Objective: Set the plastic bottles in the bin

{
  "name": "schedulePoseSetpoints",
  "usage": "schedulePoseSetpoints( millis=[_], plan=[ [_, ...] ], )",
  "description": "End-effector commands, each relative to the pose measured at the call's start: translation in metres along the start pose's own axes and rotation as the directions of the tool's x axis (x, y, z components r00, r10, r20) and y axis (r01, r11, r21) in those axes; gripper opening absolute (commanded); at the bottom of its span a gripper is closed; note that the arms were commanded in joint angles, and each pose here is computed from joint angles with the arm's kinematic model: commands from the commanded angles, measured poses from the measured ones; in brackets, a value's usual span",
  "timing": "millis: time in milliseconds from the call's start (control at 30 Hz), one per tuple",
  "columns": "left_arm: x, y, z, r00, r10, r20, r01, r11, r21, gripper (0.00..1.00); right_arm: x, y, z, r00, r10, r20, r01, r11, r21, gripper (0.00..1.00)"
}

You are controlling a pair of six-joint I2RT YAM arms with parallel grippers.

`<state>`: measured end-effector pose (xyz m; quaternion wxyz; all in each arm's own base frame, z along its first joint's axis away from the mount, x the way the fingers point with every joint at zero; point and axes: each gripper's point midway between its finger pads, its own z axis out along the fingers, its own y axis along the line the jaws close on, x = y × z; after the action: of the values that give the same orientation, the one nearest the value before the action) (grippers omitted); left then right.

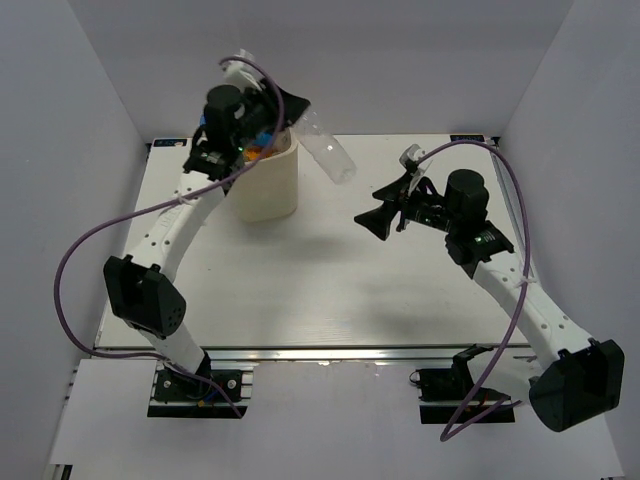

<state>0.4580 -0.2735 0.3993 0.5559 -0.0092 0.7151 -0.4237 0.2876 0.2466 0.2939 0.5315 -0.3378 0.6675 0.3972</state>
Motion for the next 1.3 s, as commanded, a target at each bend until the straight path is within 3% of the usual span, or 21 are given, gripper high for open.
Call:
schedulePoseSetpoints(
  millis=[0,133,167,267,333,500,700,833,933,967,1033,1067,1200,1267],
  plan=[
    [-0.086,0.025,-0.022,0.979,-0.014,0.203,0.030,0.997,-0.072,0.00,-0.008,-0.001,-0.012,0.999,-0.048,0.015,0.047,0.997,0.058,0.89],
    [-0.147,0.080,-0.056,0.895,0.037,0.444,0.099,0.955,-0.278,0.00,-0.002,-0.009,-0.019,0.998,-0.055,-0.011,0.056,0.990,0.126,0.90],
    [-0.165,0.093,-0.066,0.853,0.057,0.518,0.131,0.939,-0.319,0.00,-0.002,-0.009,-0.020,0.998,-0.056,-0.010,0.057,0.989,0.134,0.89],
    [-0.187,0.127,-0.091,0.780,0.067,0.622,0.211,0.907,-0.364,0.00,0.014,-0.015,-0.023,0.998,-0.020,-0.052,0.029,0.985,0.170,0.89],
    [-0.189,0.144,-0.097,0.758,0.079,0.648,0.240,0.889,-0.389,0.00,0.019,-0.019,-0.024,0.998,-0.010,-0.063,0.022,0.981,0.193,0.89],
    [-0.175,0.172,-0.089,0.784,0.056,0.618,0.261,0.874,-0.410,0.00,0.028,-0.028,-0.022,0.995,-0.022,-0.098,0.043,0.975,0.218,0.89],
    [-0.124,0.189,-0.087,0.846,-0.016,0.534,0.275,0.870,-0.409,0.00,0.036,-0.034,-0.019,0.992,-0.003,-0.126,0.032,0.974,0.226,0.89],
    [-0.104,0.193,-0.097,0.841,-0.032,0.540,0.287,0.873,-0.395,0.00,0.039,-0.035,-0.016,0.991,0.006,-0.136,0.025,0.975,0.220,0.89],
    [-0.096,0.202,-0.102,0.856,0.007,0.517,0.270,0.847,-0.458,0.00,0.040,-0.035,-0.015,0.990,0.009,-0.138,0.022,0.975,0.221,0.89],
    [-0.095,0.204,-0.102,0.859,0.013,0.512,0.267,0.842,-0.468,0.03,0.039,-0.035,-0.015,0.990,0.009,-0.138,0.021,0.975,0.219,0.89],
    [-0.089,0.207,-0.101,0.875,0.026,0.483,0.245,0.837,-0.489,0.21,0.041,-0.037,-0.015,0.990,0.014,-0.141,0.018,0.974,0.225,0.89],
    [-0.087,0.207,-0.100,0.880,0.027,0.474,0.237,0.839,-0.489,0.49,0.042,-0.037,-0.015,0.990,0.015,-0.142,0.018,0.974,0.224,0.89],
    [-0.090,0.200,-0.097,0.892,0.045,0.449,0.199,0.854,-0.481,0.95,0.042,-0.037,-0.014,0.989,0.018,-0.144,0.015,0.975,0.223,0.89],
    [-0.098,0.191,-0.095,0.896,0.050,0.440,0.182,0.864,-0.470,0.98,0.043,-0.038,-0.013,0.989,0.020,-0.146,0.013,0.974,0.225,0.89]
  ],
)
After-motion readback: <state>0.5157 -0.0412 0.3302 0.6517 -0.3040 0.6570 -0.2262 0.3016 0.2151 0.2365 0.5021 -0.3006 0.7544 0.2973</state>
